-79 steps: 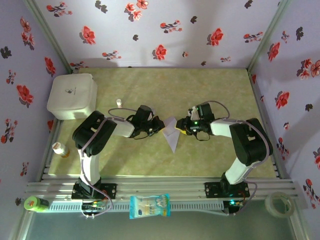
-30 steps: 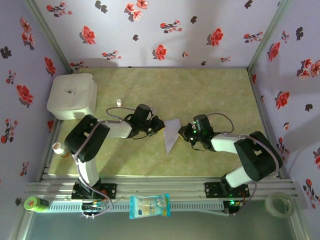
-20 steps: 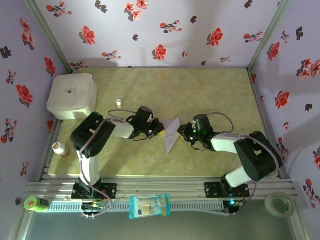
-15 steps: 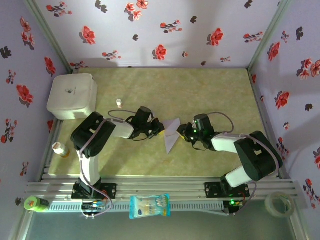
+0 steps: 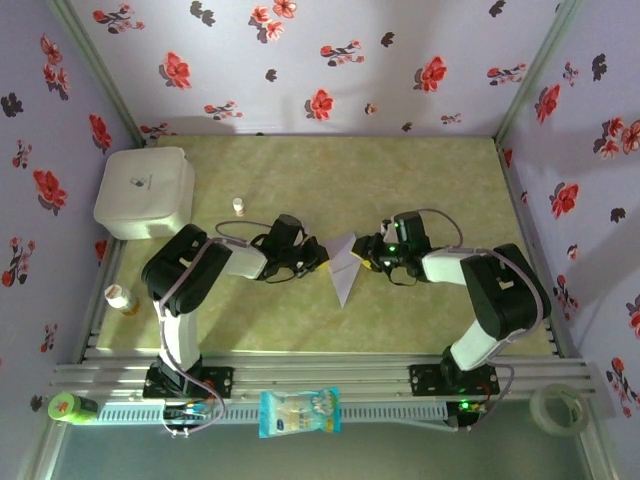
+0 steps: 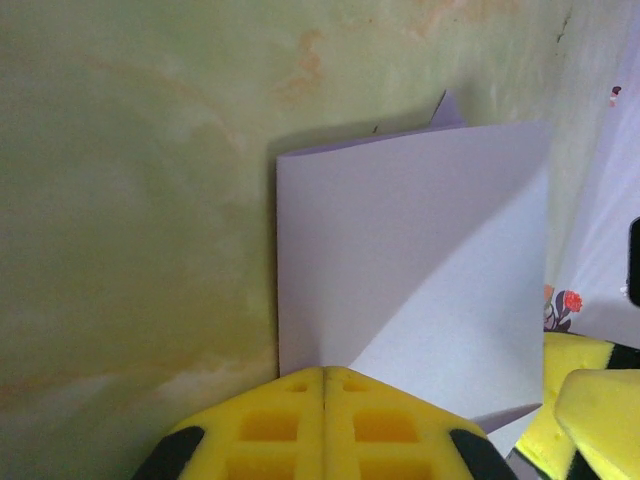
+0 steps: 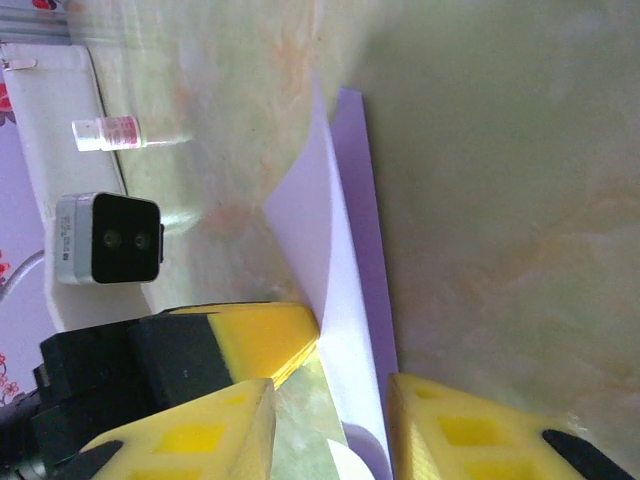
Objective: Fold a paper plane with a square sheet of paper (pick it up from the middle)
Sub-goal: Fold the wing for the fifth time at the center of the table.
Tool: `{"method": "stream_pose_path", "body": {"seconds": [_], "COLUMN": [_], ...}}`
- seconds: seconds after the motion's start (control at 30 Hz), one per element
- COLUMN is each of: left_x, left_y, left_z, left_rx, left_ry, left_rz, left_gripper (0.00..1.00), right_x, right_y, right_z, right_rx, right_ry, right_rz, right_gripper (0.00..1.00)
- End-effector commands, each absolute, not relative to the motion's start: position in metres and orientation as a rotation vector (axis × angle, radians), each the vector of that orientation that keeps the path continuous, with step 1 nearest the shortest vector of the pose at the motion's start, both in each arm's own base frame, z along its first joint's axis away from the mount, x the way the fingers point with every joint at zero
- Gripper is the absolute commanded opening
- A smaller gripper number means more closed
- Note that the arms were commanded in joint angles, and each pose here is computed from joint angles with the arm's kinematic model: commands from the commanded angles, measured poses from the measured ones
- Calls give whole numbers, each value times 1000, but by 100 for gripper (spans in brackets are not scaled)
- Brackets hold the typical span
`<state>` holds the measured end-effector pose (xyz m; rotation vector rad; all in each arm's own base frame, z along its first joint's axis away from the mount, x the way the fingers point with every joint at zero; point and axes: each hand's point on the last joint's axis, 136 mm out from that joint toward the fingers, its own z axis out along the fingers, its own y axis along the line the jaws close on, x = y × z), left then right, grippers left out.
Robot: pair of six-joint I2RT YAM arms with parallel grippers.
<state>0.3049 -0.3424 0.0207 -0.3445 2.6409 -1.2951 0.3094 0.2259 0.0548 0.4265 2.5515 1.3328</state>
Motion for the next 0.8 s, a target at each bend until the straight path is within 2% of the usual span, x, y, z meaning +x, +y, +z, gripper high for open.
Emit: {"method": "stream_pose_path", "body": {"seconds": [0.0,0.4,0.57,0.67,0.77], "left_x": [286,288,289,293,298], "left_y": [-329,-330,-332,-335,-338], "left_z": [-17,-16,-7,11,31], "left_rx": [-371,-364,-343,-321,-305], "left_ry": [2768,2770,2744,2694,2643], "left_rz": [-1179,-1172,-1193,-1235,-1273], "left_gripper": [0,0,0,6,10], "right_x": [307,307,308,308,310], "right_y": [229,229,227,224,215], "right_z": [60,45,45,49,45], "right_rx": [301,143,148,198,400], "right_ry": [2585,2724,2726,2705,2682], "right_rz": [1345,1274,1252,1245,1207], "right_gripper": [34,28,11,7,4]}}
